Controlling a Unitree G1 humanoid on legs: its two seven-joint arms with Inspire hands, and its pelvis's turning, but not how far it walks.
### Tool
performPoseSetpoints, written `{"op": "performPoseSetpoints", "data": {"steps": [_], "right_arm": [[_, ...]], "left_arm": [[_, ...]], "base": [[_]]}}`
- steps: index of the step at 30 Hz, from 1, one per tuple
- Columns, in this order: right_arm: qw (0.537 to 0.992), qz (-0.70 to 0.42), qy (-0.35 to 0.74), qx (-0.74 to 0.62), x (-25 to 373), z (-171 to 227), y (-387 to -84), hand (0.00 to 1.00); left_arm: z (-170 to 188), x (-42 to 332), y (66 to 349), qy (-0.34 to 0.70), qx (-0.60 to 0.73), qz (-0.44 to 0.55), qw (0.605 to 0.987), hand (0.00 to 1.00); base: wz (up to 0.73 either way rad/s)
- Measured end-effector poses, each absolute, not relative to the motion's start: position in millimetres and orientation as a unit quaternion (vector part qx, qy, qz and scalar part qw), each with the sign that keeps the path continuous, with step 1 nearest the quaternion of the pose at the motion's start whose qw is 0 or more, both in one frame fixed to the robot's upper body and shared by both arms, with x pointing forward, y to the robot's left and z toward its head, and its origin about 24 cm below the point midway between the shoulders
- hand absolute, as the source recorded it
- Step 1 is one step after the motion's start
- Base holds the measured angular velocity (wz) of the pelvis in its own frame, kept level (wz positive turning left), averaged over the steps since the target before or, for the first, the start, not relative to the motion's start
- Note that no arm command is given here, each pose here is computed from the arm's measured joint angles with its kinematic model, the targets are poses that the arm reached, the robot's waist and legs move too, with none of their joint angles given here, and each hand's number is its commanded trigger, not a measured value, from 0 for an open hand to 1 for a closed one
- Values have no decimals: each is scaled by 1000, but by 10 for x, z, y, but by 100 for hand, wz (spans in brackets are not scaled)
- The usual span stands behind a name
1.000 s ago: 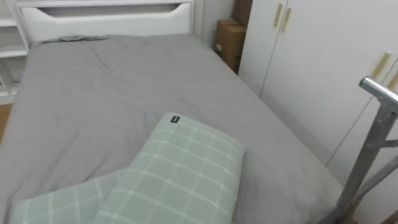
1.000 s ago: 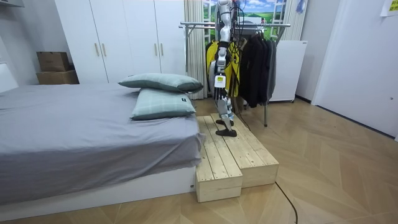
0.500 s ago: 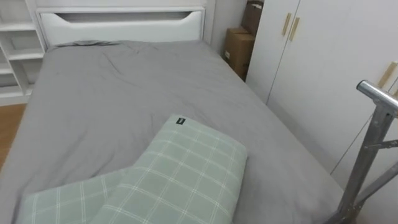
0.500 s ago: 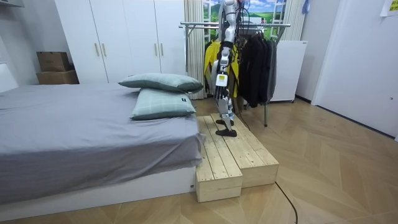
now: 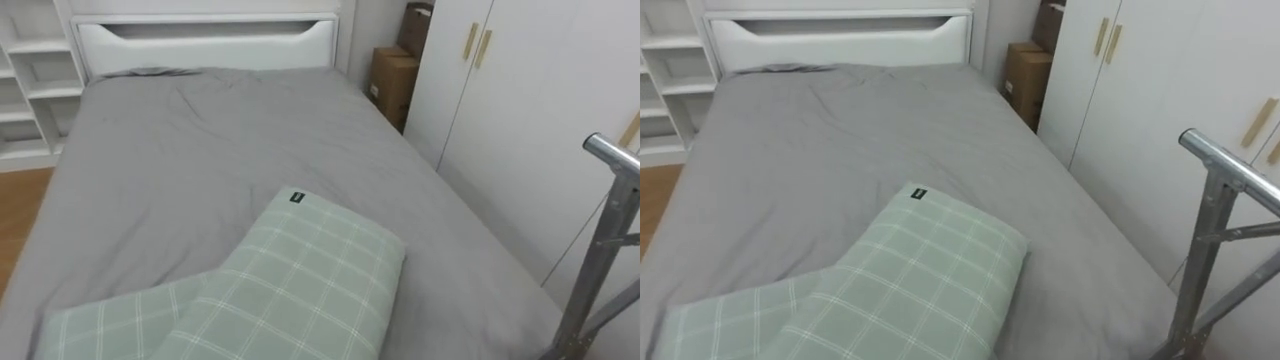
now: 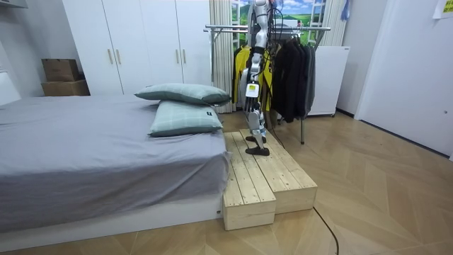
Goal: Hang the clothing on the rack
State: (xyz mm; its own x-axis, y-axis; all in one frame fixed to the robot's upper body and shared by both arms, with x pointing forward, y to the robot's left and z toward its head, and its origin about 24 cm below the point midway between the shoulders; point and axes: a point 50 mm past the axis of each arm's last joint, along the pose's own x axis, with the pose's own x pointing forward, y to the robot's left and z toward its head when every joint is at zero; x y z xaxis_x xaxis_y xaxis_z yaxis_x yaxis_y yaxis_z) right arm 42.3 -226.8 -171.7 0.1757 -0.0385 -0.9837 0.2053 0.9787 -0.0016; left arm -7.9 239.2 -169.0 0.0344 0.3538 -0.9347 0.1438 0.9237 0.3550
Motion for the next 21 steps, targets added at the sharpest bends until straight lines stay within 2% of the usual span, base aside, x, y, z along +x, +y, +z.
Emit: {"op": "performPoseSetpoints", "data": {"steps": [21], "right_arm": [[763, -90, 635, 80, 404, -1719, -2261, 0]], "left_arm": [[-1717, -144, 2272, 702, 164, 57, 691, 0]], "base": [[0]]}}
